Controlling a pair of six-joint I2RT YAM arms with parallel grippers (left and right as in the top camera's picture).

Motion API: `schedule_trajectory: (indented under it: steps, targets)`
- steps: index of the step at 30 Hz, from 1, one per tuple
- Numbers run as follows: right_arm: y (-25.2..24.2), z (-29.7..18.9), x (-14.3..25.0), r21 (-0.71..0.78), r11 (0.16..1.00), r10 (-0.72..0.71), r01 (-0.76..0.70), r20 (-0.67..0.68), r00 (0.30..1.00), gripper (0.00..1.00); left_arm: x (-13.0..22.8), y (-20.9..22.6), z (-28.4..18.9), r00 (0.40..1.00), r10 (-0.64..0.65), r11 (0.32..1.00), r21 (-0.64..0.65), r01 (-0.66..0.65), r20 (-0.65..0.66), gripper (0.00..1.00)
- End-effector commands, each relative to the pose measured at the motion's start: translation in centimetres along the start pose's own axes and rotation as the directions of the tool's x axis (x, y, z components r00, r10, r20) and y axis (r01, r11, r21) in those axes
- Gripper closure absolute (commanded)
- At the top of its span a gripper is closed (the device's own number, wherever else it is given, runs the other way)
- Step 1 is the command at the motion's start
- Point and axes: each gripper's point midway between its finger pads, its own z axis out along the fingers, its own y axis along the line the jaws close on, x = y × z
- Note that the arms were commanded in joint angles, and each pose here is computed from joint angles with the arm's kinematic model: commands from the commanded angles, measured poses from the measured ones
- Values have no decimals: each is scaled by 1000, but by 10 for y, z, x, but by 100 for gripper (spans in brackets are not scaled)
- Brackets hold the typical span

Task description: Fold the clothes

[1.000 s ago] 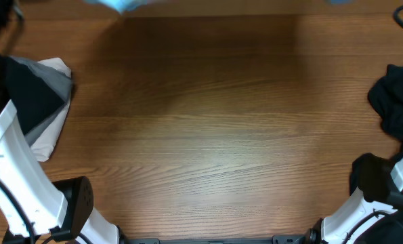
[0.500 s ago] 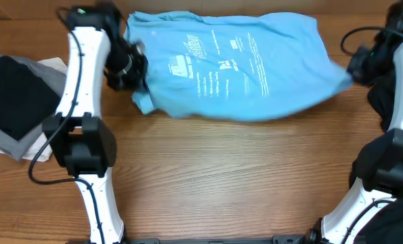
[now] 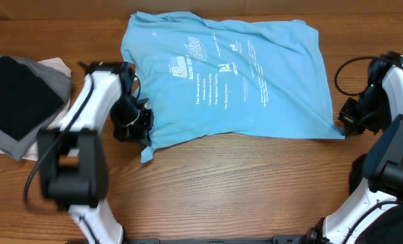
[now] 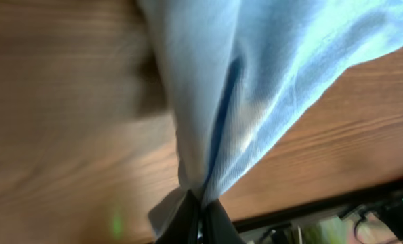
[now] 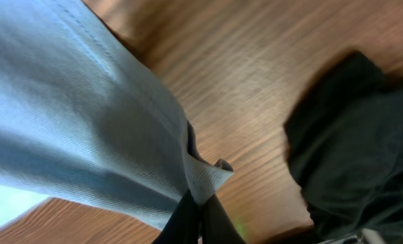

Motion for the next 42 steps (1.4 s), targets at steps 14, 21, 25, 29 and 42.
schedule_trajectory:
  steps: [14,21,25,29,42]
  targets:
    - [-32,-4,44,-79,987,144,-137,86,986,96,80,65,-59,877,-338,941,122,315,343,96]
    - [-36,-1,53,-148,977,175,-154,140,974,96,89,64,-70,847,-350,937,124,328,400,96]
    - [-36,-2,54,-148,977,177,-156,142,974,96,105,67,-66,854,-365,930,95,356,371,96]
    - [-37,-6,46,-177,961,241,-210,172,955,96,112,77,-69,807,-407,905,66,421,429,96]
    - [24,-24,12,-231,973,80,10,376,923,96,41,77,-97,684,-403,910,189,368,608,96]
